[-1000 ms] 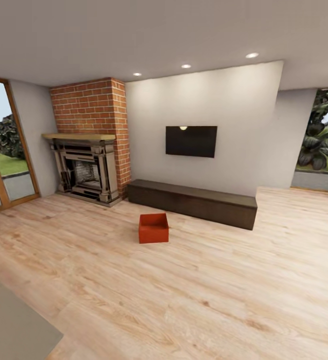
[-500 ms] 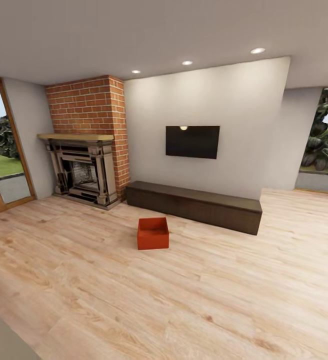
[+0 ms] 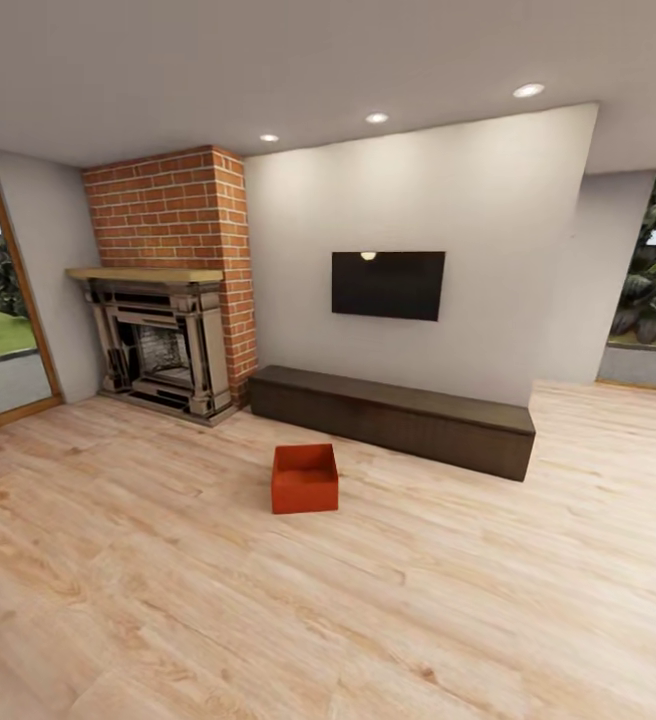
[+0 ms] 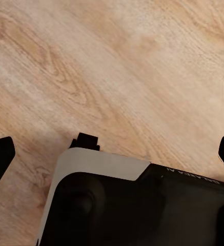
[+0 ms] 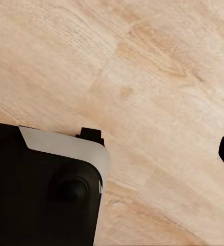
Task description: Move the two storage containers from the living room to the garage. In the garage, place one container on the floor and stack the other container on top of it (either order is fine).
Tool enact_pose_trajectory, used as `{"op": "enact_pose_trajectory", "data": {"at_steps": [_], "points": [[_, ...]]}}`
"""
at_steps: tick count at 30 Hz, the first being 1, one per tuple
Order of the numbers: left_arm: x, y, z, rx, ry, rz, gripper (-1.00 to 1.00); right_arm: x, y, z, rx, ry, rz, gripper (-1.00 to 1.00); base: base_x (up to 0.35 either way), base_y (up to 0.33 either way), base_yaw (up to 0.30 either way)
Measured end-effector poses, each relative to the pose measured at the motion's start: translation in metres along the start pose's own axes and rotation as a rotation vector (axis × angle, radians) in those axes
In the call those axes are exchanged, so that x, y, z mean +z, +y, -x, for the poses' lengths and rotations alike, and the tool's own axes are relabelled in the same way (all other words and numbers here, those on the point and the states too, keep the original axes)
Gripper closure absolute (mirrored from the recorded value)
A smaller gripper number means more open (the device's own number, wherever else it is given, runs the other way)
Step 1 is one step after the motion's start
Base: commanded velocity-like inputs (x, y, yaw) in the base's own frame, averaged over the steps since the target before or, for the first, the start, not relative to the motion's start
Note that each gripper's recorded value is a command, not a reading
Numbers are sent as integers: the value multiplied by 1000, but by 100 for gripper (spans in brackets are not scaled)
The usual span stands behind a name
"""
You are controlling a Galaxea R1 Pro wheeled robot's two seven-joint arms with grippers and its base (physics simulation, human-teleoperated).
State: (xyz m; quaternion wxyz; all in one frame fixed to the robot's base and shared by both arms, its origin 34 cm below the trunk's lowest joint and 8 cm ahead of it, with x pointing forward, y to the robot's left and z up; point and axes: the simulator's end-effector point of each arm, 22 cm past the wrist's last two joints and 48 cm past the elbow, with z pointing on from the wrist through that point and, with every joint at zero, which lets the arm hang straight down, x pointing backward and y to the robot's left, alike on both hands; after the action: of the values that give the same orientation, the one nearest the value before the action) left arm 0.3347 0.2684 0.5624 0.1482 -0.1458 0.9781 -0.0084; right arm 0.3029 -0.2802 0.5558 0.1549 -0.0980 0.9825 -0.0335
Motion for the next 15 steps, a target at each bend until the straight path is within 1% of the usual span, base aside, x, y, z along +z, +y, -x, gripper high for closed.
{"op": "enact_pose_trajectory", "data": {"at_steps": [11,15], "points": [[0,0,0,0,0,0,-100,0,0,0,0,-1,0,-100,323,0,0],[0,0,0,0,0,0,-100,0,1,0,-1,0,1,-100,323,55,0]]}}
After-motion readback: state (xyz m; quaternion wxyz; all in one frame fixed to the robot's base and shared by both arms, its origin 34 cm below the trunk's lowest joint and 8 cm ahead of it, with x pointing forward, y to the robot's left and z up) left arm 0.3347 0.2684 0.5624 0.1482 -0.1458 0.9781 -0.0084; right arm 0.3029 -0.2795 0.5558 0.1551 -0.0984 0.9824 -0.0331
